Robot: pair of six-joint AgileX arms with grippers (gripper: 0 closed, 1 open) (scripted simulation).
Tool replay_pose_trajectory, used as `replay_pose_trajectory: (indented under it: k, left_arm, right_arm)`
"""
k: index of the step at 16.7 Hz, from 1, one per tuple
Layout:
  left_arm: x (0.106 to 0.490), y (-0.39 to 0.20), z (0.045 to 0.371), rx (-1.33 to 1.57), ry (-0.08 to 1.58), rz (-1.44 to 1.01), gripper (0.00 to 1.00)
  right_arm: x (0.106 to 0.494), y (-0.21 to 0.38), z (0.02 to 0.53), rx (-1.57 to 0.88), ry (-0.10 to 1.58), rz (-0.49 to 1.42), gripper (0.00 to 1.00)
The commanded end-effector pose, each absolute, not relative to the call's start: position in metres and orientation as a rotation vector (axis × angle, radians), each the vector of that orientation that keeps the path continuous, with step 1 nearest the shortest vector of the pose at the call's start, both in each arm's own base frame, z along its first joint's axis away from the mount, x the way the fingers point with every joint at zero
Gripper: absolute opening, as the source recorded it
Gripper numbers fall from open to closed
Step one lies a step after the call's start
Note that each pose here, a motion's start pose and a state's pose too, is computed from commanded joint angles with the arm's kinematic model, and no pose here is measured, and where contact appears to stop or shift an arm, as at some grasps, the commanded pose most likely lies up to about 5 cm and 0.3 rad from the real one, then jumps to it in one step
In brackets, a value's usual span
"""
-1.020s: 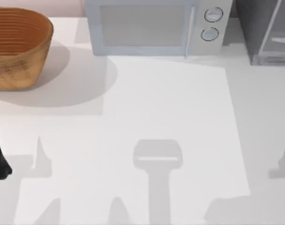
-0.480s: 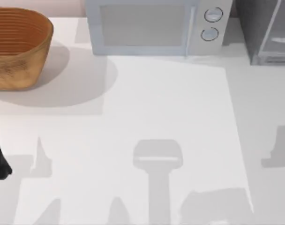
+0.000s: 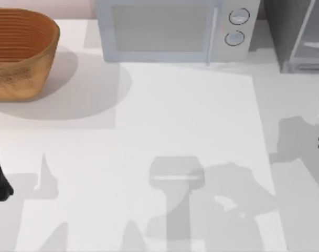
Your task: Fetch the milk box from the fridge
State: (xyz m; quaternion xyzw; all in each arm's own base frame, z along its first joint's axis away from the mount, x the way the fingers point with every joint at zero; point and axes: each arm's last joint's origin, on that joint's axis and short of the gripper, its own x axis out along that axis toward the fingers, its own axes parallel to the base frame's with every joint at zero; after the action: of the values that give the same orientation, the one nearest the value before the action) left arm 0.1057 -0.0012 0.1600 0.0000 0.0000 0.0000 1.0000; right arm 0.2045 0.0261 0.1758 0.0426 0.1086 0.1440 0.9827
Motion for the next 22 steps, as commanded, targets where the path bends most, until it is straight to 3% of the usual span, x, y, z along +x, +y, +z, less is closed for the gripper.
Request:
replay_pose_trajectory:
  k: [7, 16, 22]
  left_arm:
    - [0.106, -0.001, 0.16, 0.0, 0.0, 0.0, 1.0]
    - [0.106, -0.001, 0.16, 0.0, 0.0, 0.0, 1.0]
    - [0.106, -0.001, 0.16, 0.0, 0.0, 0.0, 1.0]
  right_arm:
    - [0.277, 0.066, 0.104, 0.124, 0.328, 0.538, 0.0]
    - [0.336, 0.11, 0.063, 0.012, 0.015, 0.761, 0.0]
    - [0.338, 0.109, 0.063, 0.008, 0.002, 0.76, 0.0]
